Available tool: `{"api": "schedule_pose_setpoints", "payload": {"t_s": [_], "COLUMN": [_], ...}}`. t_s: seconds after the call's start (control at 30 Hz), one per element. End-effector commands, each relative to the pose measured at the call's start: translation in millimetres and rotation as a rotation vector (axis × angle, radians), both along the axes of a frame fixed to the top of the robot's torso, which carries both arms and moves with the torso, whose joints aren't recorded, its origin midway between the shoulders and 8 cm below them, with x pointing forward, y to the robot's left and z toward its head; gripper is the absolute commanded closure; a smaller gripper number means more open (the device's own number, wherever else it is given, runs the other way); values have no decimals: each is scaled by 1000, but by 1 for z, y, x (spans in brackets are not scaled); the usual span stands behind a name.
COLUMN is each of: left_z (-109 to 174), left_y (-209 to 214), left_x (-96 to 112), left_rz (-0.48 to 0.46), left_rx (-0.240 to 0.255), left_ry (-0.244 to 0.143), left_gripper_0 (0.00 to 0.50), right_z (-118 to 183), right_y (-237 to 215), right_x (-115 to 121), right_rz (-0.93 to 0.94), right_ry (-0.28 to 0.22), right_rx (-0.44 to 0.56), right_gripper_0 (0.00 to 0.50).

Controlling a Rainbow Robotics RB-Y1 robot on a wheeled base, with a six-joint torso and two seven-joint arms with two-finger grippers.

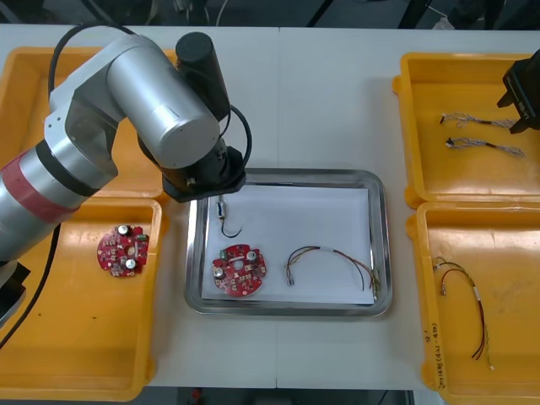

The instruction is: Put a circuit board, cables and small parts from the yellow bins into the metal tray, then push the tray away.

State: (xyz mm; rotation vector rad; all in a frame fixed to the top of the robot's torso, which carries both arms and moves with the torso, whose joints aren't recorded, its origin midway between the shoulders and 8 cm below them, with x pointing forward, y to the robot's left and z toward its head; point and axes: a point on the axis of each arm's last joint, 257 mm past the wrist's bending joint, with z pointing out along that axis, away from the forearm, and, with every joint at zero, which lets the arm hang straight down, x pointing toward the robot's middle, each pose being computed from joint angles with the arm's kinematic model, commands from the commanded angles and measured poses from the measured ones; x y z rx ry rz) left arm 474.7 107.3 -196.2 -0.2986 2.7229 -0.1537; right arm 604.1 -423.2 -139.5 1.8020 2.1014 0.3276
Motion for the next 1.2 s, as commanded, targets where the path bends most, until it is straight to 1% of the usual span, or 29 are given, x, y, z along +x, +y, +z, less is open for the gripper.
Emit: {"api": "schedule_pose_setpoints", "payload": {"t_s": [0.03,0.3,0.37,0.47,0.6,0.73,0.87,1.07,1.2], "left_z": [49,72,77,84,95,100,105,111,115], "left_y": [4,29,36,52,73,87,104,127,143], "left_x": [13,21,23,22,22,25,34,48,61], "left_rz": [-63,-84,-87,-87,-91,-98,-111,-117,-124], "left_rx": [-6,3,6,24,46,56,73,89,92], "left_ry": [-72,-92,-93,-89,-84,-82,-84,-81,-91], "left_gripper_0": [0,0,0,0,0,0,0,0,0], "right_z": [27,11,7,4,-7,-14,-24,-37,-45], "right_y": [8,6,6,6,5,6,12,15,14], "right_x": [19,21,22,24,26,25,25,26,24], "right_rz": [-59,-95,-102,-112,-130,-137,-144,-161,-165], "right_ry": [-82,-89,-89,-102,-111,-109,-100,-105,-100], "right_rx": [51,66,70,78,87,95,104,110,113], "right_gripper_0": [0,0,0,0,0,0,0,0,0]}}
